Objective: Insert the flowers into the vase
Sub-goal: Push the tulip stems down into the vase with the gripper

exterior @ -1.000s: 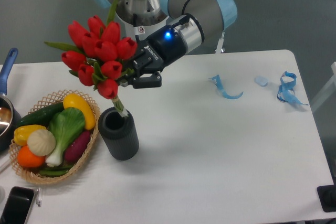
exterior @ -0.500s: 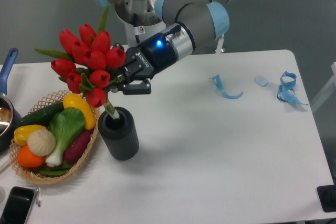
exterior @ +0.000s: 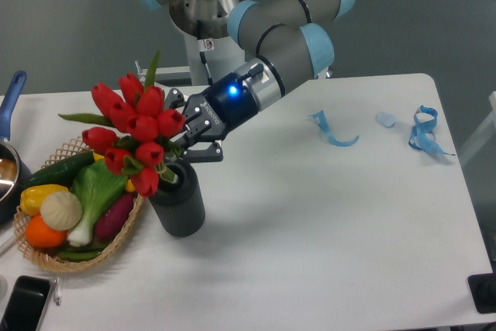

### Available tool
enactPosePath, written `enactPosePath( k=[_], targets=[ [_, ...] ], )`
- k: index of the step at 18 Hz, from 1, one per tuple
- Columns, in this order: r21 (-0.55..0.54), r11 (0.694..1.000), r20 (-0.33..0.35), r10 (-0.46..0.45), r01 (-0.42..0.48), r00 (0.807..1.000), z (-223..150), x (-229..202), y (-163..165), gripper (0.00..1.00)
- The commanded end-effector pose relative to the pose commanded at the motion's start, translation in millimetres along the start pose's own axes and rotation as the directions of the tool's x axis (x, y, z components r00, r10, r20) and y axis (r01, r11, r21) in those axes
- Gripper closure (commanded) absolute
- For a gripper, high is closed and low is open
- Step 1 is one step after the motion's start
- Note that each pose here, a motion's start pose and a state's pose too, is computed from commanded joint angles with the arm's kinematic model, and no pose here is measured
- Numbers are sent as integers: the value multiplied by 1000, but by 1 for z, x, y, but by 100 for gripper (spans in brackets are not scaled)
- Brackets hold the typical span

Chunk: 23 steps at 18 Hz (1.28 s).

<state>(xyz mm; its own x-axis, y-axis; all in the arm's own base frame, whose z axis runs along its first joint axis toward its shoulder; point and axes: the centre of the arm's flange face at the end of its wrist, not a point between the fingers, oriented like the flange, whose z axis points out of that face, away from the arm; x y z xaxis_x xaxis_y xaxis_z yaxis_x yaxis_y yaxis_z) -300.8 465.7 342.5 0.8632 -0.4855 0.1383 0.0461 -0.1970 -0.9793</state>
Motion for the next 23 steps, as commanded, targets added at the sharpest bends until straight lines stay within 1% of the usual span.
enactPosePath(
  k=[4, 8, 16, 18, 20, 22, 23],
  targets=[
    [-8, 1000, -11, 23, -23, 1000, 5, 7, 32, 75],
    [-11, 999, -18, 38, -38, 999, 8, 8, 56, 75],
    [-13, 999, -20, 43, -43, 999, 9, 4, 71, 75],
    [-12, 998, -14, 57, -58, 998, 6, 3, 71, 72],
    [-12, 998, -9, 63, -63, 998, 4, 0, 70, 67],
    [-16, 998, -4, 61, -61, 998, 2, 0, 71, 66],
    [-44, 997, 2, 65, -65, 998, 1, -2, 72, 63]
  ],
)
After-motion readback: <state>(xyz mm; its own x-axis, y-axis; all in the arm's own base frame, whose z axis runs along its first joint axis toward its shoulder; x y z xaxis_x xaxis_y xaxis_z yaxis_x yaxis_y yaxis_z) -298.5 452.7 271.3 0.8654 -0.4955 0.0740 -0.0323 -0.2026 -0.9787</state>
